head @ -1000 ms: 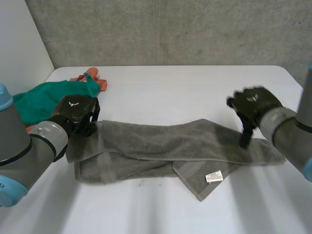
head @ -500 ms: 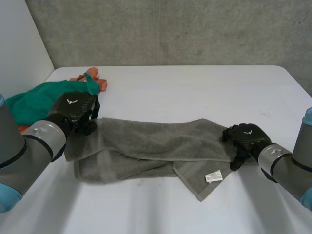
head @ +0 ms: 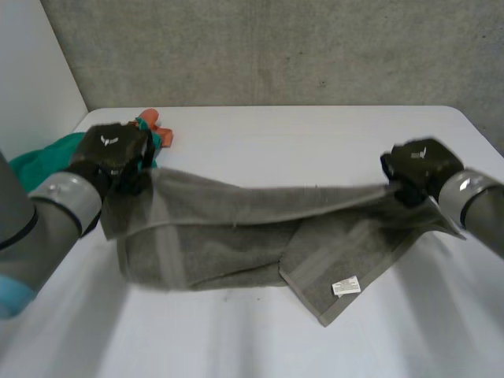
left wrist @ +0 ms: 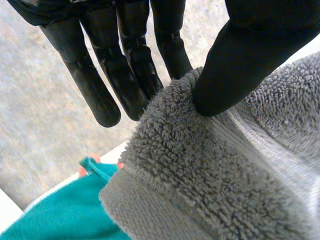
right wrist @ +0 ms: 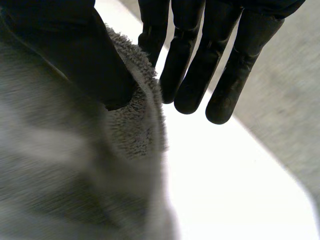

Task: Fold the laundry.

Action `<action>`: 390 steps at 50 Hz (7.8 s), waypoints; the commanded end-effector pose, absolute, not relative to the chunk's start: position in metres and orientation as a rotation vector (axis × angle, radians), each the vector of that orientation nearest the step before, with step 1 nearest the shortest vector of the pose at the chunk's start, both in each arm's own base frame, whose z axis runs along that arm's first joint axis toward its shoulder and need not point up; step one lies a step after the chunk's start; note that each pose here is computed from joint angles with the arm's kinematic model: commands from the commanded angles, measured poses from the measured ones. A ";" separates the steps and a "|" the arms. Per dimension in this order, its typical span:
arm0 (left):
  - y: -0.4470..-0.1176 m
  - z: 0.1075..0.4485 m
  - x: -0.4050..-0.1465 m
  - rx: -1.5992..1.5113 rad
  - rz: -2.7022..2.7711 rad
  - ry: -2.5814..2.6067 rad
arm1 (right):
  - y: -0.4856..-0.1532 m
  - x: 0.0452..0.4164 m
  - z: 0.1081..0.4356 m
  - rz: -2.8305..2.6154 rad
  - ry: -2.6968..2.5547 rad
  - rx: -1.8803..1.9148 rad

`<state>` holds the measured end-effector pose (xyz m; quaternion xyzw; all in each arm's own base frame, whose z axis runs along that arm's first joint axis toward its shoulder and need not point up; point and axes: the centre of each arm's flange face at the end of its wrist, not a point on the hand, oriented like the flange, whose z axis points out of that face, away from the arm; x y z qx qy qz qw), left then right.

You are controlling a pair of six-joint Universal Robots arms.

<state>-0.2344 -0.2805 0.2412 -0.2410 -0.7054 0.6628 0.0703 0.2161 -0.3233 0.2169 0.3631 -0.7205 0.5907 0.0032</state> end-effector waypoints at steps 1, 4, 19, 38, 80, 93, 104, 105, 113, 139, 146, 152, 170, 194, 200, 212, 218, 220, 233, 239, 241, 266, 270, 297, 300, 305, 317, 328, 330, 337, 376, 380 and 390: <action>-0.341 0.293 -0.253 -0.683 2.275 -1.897 | -0.376 0.238 0.301 2.272 -1.809 0.924; -0.353 0.336 -0.257 -0.611 2.461 -1.697 | -0.388 0.242 0.350 2.528 -1.563 0.762; -0.334 0.336 -0.253 -0.533 2.490 -1.579 | -0.355 0.246 0.356 2.609 -1.642 0.793; -0.312 0.135 -0.237 -0.845 1.810 -2.317 | -0.283 0.253 0.171 1.708 -2.311 1.430; -0.281 0.122 -0.202 -1.132 1.757 -2.390 | -0.277 0.246 0.151 1.714 -2.449 1.177; -0.297 0.111 -0.212 -1.180 1.763 -2.370 | -0.278 0.245 0.151 1.712 -2.448 1.172; -0.306 0.101 -0.214 -1.318 1.771 -2.358 | -0.278 0.245 0.151 1.712 -2.448 1.172; -0.306 0.102 -0.215 -1.312 1.774 -2.355 | -0.277 0.245 0.150 1.708 -2.451 1.173; -0.301 0.130 -0.224 -1.291 1.899 -2.264 | -0.278 0.245 0.151 1.710 -2.450 1.173; -0.291 0.125 -0.225 -1.206 1.821 -2.284 | -0.277 0.246 0.151 1.707 -2.455 1.181; -0.282 0.124 -0.225 -1.215 1.768 -2.304 | -0.276 0.246 0.150 1.703 -2.458 1.182; -0.279 0.125 -0.223 -1.214 1.747 -2.315 | -0.276 0.246 0.150 1.703 -2.457 1.184; -0.280 0.126 -0.229 -1.217 1.757 -2.269 | -0.275 0.246 0.149 1.701 -2.457 1.186; -0.250 0.141 -0.236 -1.211 1.691 -2.213 | -0.270 0.244 0.163 1.712 -2.452 1.182; -0.255 0.132 -0.236 -1.207 1.660 -2.237 | -0.269 0.245 0.161 1.711 -2.453 1.191; -0.274 0.123 -0.240 -1.207 1.691 -2.230 | -0.267 0.244 0.158 1.695 -2.463 1.193; -0.272 0.123 -0.243 -1.216 1.691 -2.216 | -0.268 0.243 0.159 1.687 -2.479 1.177; -0.270 0.126 -0.243 -1.216 1.695 -2.210 | -0.268 0.242 0.159 1.688 -2.483 1.163; -0.266 0.143 -0.244 -1.154 1.728 -2.188 | -0.272 0.197 0.164 1.668 -2.641 0.804; -0.271 0.148 -0.242 -1.132 1.751 -2.187 | -0.268 0.179 0.154 1.615 -2.713 0.700; -0.272 0.148 -0.242 -1.131 1.754 -2.187 | -0.267 0.173 0.155 1.643 -2.708 0.690; -0.272 0.149 -0.241 -1.128 1.754 -2.190 | -0.309 0.166 0.129 1.709 -2.714 0.696; -0.267 0.162 -0.240 -1.128 1.777 -2.177 | -0.310 0.165 0.166 1.863 -2.554 0.694; -0.251 0.244 -0.231 -1.236 1.768 -2.216 | -0.279 0.176 0.278 1.535 -2.253 1.260; -0.271 0.223 -0.236 -1.263 1.703 -2.279 | -0.288 0.188 0.259 1.466 -2.282 1.305; -0.318 0.205 -0.250 -1.263 1.753 -2.339 | -0.313 0.208 0.247 1.460 -2.218 1.301; -0.378 0.378 -0.290 -0.839 2.894 -1.279 | -0.390 0.250 0.394 2.425 -1.354 0.732; -0.365 0.396 -0.271 -0.673 2.830 -1.254 | -0.376 0.248 0.400 2.476 -1.384 0.703; -0.369 0.376 -0.269 -0.691 2.770 -1.353 | -0.375 0.249 0.387 2.442 -1.445 0.742; -0.379 0.273 -0.255 -0.789 2.518 -1.747 | -0.372 0.260 0.321 2.304 -1.669 0.894; -0.179 0.175 -0.209 -1.848 1.317 -2.373 | -0.248 0.164 0.204 1.062 -2.202 1.501; -0.216 0.170 -0.222 -1.800 1.445 -2.355 | -0.274 0.179 0.189 1.175 -2.191 1.447; -0.304 0.152 -0.264 -1.595 1.890 -2.215 | -0.329 0.217 0.170 1.412 -1.987 1.304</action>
